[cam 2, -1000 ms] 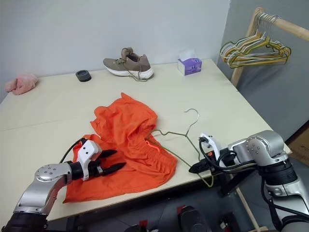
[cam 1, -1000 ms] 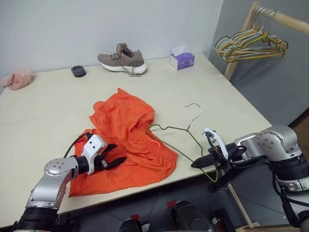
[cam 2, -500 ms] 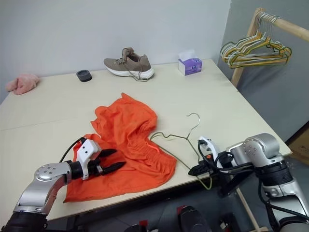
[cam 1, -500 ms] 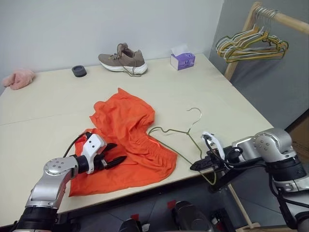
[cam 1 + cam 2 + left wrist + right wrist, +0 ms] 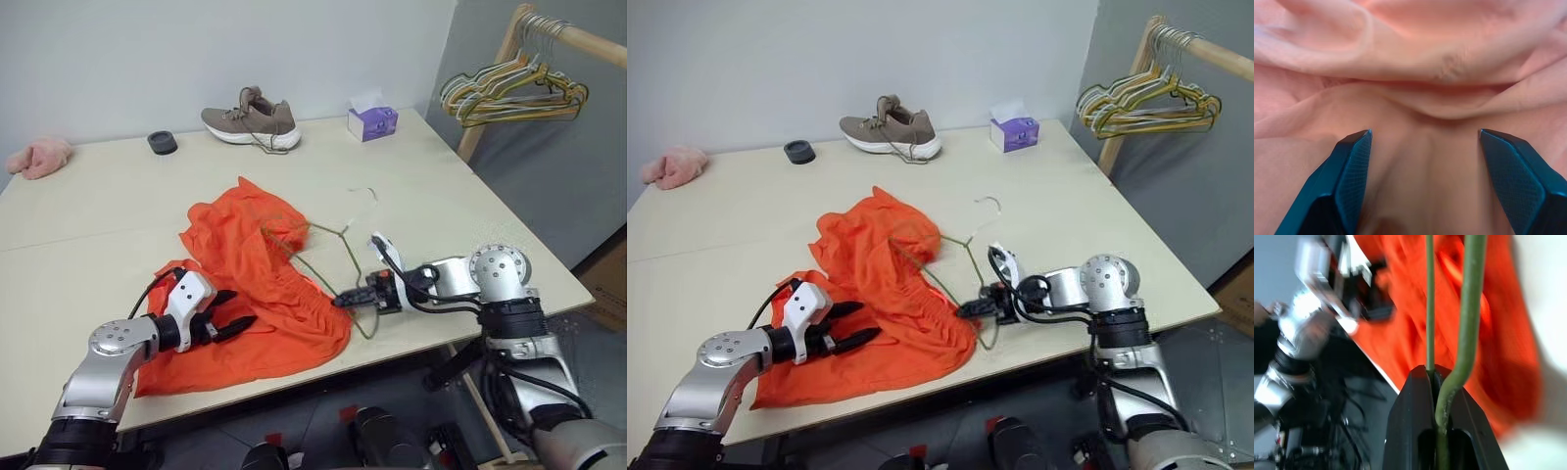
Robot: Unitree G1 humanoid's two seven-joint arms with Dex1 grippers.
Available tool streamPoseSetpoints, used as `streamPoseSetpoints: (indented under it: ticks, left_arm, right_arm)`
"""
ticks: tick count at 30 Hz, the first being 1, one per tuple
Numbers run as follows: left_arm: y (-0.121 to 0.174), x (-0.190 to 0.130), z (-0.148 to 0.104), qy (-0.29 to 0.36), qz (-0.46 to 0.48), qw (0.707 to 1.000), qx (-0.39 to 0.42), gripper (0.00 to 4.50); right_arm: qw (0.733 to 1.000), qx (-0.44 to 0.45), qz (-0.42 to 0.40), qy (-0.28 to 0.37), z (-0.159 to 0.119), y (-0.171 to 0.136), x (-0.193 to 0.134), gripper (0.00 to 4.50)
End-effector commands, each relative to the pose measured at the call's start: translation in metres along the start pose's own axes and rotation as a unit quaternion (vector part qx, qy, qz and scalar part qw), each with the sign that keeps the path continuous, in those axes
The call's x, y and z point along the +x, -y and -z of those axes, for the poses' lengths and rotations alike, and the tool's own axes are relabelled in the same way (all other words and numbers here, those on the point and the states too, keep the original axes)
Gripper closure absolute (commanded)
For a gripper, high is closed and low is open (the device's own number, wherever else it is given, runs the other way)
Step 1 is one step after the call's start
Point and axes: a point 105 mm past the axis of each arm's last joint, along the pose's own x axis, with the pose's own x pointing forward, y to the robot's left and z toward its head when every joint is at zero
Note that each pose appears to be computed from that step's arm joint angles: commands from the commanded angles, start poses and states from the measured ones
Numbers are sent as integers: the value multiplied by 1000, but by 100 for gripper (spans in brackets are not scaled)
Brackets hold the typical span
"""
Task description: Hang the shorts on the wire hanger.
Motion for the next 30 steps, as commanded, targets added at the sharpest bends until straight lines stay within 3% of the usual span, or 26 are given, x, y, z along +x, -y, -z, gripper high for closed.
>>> streamPoseSetpoints:
  ticks: [1, 7, 12, 15, 18, 22, 24, 27, 30]
  left_arm:
    - [-1, -1, -9, 13, -5, 1000, 15, 77]
    - [-1, -1, -10, 17, -7, 1000, 12, 77]
    - [2, 2, -11, 23, -4, 1000, 8, 77]
    - [5, 3, -15, 33, 6, 999, 4, 77]
    - [9, 5, -19, 36, 17, 999, 4, 77]
    - [9, 5, -19, 34, 17, 999, 5, 73]
    - [9, 5, -17, 28, 19, 999, 8, 73]
    - [9, 4, -13, 20, 20, 1000, 10, 73]
    - [10, 3, -11, 17, 20, 1000, 11, 73]
  right_arm:
    - [998, -55, 4, 23, -10, -13, -16, 450]
    - [993, -102, 51, 40, -14, -6, -26, 450]
    - [980, -78, 159, 92, -33, 41, -59, 450]
    - [957, -68, 256, 118, -42, 80, -84, 450]
    - [949, -60, 282, 130, -45, 94, -101, 450]
    - [937, -72, 316, 131, -47, 105, -114, 345]
    - [893, -177, 396, 116, -56, 113, -147, 277]
    - [808, -351, 472, 43, -63, 115, -180, 170]
    - [778, -402, 482, 29, -70, 112, -192, 61]
